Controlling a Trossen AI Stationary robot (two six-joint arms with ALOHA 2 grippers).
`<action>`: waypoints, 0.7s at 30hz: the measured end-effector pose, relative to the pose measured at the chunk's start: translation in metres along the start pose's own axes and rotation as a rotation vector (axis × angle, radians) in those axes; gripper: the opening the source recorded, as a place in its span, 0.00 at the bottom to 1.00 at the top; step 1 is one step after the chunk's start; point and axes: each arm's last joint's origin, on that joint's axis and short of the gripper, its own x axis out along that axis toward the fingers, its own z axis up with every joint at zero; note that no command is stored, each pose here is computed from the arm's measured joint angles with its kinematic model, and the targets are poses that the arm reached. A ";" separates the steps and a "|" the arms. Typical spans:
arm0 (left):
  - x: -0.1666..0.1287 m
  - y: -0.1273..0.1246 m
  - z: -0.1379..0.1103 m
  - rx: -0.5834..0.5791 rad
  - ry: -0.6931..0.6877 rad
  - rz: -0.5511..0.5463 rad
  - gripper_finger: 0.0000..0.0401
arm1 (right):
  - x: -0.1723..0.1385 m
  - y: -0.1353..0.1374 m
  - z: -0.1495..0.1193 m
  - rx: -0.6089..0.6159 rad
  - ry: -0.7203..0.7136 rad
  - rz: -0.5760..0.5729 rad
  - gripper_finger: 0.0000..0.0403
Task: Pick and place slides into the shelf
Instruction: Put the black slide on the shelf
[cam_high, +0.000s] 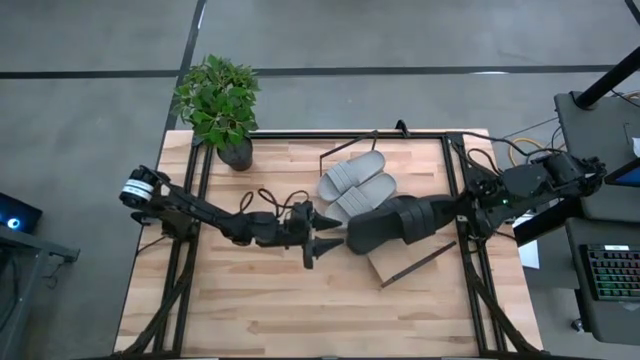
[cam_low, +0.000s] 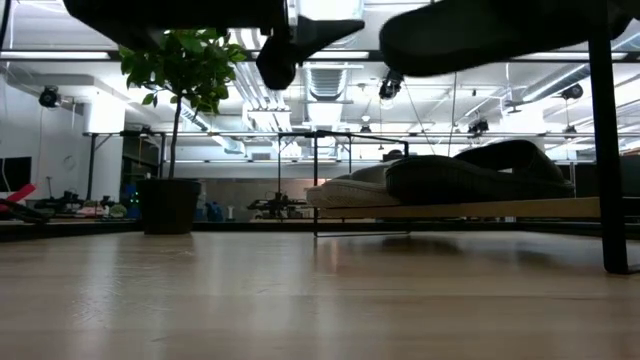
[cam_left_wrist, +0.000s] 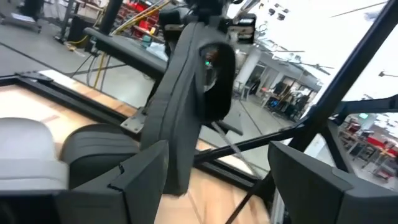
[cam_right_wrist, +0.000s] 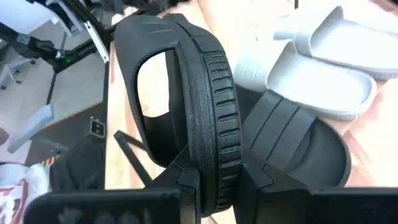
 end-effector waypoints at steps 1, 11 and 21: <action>0.000 0.002 -0.001 0.002 0.003 0.006 0.65 | 0.000 0.001 0.001 -0.002 -0.007 0.002 0.10; 0.004 0.005 0.005 0.000 -0.020 0.017 0.65 | 0.001 0.003 0.005 -0.013 -0.043 0.029 0.10; 0.024 0.009 -0.016 0.011 0.020 0.034 0.65 | 0.001 0.004 0.005 -0.019 -0.056 0.017 0.10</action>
